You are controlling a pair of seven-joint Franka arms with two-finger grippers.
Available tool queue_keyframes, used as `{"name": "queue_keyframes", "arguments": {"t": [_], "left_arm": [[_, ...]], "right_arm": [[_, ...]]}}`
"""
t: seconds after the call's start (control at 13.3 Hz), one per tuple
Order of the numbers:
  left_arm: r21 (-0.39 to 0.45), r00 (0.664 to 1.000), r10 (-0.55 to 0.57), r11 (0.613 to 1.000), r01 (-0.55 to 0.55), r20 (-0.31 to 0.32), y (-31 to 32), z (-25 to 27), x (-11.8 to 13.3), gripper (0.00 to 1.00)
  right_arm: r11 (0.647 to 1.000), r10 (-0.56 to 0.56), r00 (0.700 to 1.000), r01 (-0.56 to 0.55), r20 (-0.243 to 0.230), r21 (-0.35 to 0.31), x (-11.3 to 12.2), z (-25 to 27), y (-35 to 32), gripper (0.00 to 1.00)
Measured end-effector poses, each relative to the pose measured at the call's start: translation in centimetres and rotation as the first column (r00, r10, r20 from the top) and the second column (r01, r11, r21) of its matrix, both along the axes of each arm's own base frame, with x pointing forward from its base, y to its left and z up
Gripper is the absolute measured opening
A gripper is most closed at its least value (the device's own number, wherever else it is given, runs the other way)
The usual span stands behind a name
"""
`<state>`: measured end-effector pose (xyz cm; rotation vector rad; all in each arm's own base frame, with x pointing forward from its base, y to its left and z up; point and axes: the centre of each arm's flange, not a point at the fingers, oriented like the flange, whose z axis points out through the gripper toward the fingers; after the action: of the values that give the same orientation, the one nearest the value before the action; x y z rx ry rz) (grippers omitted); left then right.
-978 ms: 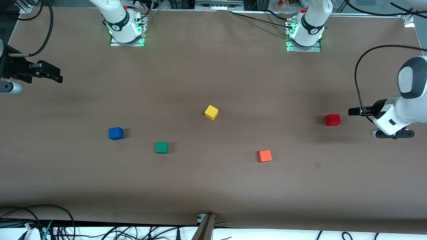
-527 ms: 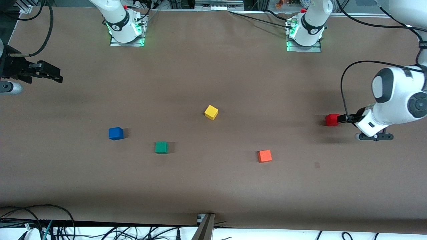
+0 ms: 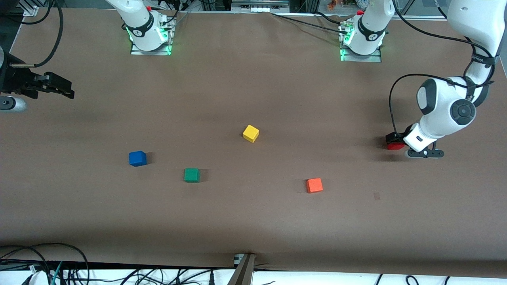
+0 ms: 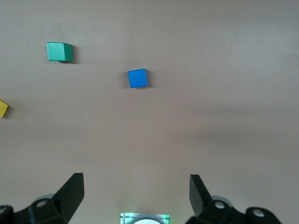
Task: Pass red block to right arm, stack on blue
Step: 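Close the left gripper on the red cube and lift it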
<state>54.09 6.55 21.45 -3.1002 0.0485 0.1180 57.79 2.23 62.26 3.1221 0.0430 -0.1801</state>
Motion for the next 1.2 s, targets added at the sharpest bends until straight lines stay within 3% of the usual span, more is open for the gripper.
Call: {"name": "queue_keyframes", "arguments": {"t": [0.75, 0.83, 1.05, 1.2], "left_arm": [[0.002, 1.000, -0.001, 1.000, 0.001, 0.001, 0.8, -2.5, -2.0, 0.99], [0.002, 1.000, -0.001, 1.000, 0.001, 0.001, 0.8, -2.5, -2.0, 0.95], [0.002, 1.000, -0.001, 1.000, 0.001, 0.003, 0.8, -2.5, -2.0, 0.61], [0.002, 1.000, -0.003, 1.000, 0.003, 0.010, 0.8, -2.4, -1.8, 0.56]], "right_arm": [[1.000, -0.001, 1.000, 0.001, 0.000, 0.000, 0.0, 0.0, -0.1, 1.00], [1.000, -0.001, 1.000, 0.001, 0.000, 0.000, 0.0, 0.0, -0.1, 1.00], [1.000, -0.001, 1.000, 0.001, 0.000, 0.000, 0.0, 0.0, -0.1, 1.00], [1.000, -0.001, 1.000, 0.001, 0.000, 0.000, 0.0, 0.0, -0.1, 1.00]]}}
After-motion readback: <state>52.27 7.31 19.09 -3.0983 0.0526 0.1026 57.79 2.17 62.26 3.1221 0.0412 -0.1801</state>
